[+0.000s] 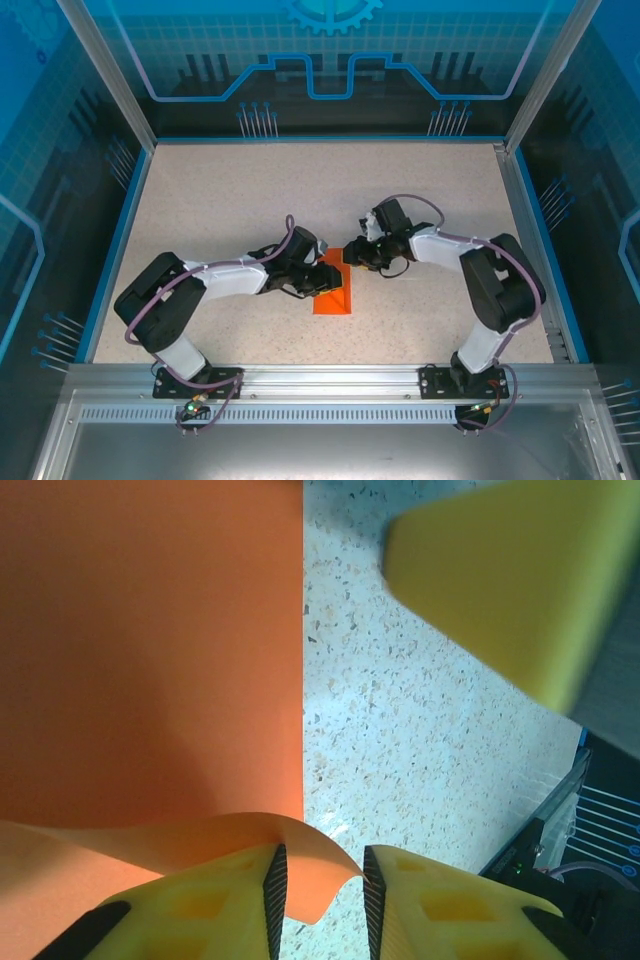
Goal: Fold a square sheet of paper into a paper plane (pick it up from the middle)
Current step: Fold the triangle a second time at the center of the table.
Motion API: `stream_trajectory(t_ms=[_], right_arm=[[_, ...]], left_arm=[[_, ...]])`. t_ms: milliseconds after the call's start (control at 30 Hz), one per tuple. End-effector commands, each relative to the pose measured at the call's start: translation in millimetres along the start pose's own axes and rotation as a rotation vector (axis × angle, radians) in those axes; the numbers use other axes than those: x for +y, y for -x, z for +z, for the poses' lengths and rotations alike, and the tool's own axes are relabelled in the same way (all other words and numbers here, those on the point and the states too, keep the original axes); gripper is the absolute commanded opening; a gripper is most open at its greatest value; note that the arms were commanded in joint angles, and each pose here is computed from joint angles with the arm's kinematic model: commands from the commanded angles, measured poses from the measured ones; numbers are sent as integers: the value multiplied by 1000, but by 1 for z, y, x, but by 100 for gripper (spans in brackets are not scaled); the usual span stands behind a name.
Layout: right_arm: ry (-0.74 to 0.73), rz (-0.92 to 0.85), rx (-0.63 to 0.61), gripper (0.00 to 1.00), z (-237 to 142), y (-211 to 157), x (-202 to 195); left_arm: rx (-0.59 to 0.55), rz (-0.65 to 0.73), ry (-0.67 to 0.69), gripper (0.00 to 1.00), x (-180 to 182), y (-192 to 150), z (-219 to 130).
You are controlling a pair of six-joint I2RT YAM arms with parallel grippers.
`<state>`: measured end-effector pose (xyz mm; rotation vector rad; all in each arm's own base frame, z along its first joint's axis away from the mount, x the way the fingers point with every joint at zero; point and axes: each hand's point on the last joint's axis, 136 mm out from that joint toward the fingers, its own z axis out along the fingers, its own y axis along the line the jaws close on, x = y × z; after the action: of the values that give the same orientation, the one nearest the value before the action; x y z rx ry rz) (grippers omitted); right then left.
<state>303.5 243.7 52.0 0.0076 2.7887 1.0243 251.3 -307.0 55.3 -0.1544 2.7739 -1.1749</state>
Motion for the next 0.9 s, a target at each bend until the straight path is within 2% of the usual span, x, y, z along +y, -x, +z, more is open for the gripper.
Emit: stream_trajectory(t_ms=[0, 133, 233, 533, 700, 867], right_arm=[[9, -11, 41, 41, -9, -23, -7], [6, -12, 30, 44, -18, -36, -11], [16, -14, 30, 45, -22, -44, -12], [55, -45, 75, 42, -13, -57, -2], [98, -71, 103, 35, -1, -58, 11], [115, -81, 124, 32, 6, -61, 14]], left_arm=[[-16, 5, 16, 30, 10, 2, 5], [-13, 9, 1, 42, 8, 3, 7], [-12, 8, 0, 44, 8, 4, 8], [-8, -7, 17, 24, 13, 2, 11], [-10, -11, 31, 21, 17, 2, 10], [-10, -14, 36, 19, 18, 2, 10]])
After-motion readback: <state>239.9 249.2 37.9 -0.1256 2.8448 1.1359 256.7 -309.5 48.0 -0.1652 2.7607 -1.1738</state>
